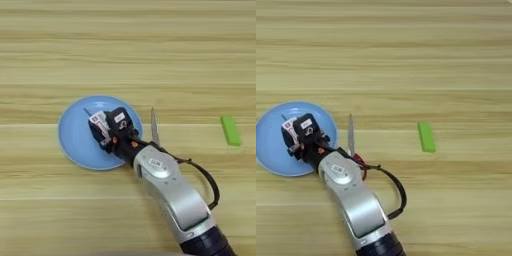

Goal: Move the objects on the table

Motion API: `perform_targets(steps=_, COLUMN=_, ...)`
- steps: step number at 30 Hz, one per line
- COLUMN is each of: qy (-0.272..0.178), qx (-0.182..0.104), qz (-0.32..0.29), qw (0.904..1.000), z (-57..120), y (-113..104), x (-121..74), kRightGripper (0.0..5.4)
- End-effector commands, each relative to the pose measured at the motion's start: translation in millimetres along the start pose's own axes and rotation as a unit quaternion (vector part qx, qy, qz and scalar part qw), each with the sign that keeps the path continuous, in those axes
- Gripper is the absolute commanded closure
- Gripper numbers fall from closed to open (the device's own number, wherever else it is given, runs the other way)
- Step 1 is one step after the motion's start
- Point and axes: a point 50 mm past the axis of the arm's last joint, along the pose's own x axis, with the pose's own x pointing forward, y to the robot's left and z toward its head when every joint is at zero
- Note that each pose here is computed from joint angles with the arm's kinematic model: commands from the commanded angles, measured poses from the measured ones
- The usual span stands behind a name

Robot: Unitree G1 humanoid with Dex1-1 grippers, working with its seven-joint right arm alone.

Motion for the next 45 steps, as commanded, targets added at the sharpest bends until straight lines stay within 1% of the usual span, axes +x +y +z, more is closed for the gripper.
perform_targets(steps=1, qy=-0.061, qx=-0.016, qz=0.011, qw=0.9979, z=25.6, y=6.0, x=9.7, kRightGripper=3.31)
perform_targets(steps=6, qy=-0.052, qx=-0.015, qz=0.017, qw=0.9984, z=20.3, y=9.3, x=13.5, kRightGripper=3.31)
perform_targets(steps=11, qy=-0.034, qx=-0.012, qz=0.022, qw=0.9991, z=9.8, y=12.3, x=20.7, kRightGripper=3.31)
perform_targets(steps=21, qy=-0.032, qx=-0.016, qz=0.031, qw=0.9989, z=7.6, y=16.5, x=21.0, kRightGripper=3.31)
perform_targets(steps=22, qy=-0.034, qx=-0.017, qz=0.031, qw=0.9988, z=8.5, y=16.4, x=20.5, kRightGripper=2.94)
perform_targets(steps=23, qy=-0.035, qx=-0.018, qz=0.030, qw=0.9988, z=9.3, y=16.2, x=20.1, kRightGripper=2.91)
perform_targets(steps=31, qy=-0.038, qx=-0.018, qz=0.028, qw=0.9987, z=10.2, y=15.0, x=19.7, kRightGripper=1.89)
perform_targets(steps=35, qy=-0.039, qx=-0.018, qz=0.027, qw=0.9987, z=10.7, y=15.0, x=19.2, kRightGripper=1.58)
perform_targets(steps=36, qy=-0.039, qx=-0.018, qz=0.026, qw=0.9987, z=11.0, y=14.9, x=19.1, kRightGripper=1.38)
perform_targets(steps=37, qy=-0.041, qx=-0.018, qz=0.026, qw=0.9987, z=11.8, y=14.7, x=18.7, kRightGripper=1.35)
perform_targets(steps=42, qy=-0.051, qx=-0.021, qz=0.019, qw=0.9983, z=16.6, y=12.2, x=15.9, kRightGripper=0.55)
perform_targets(steps=43, qy=-0.053, qx=-0.023, qz=0.016, qw=0.9982, z=17.7, y=11.4, x=15.1, kRightGripper=0.51)
perform_targets(steps=45, qy=-0.057, qx=-0.025, qz=0.012, qw=0.9980, z=19.9, y=10.0, x=13.6, kRightGripper=0.22)
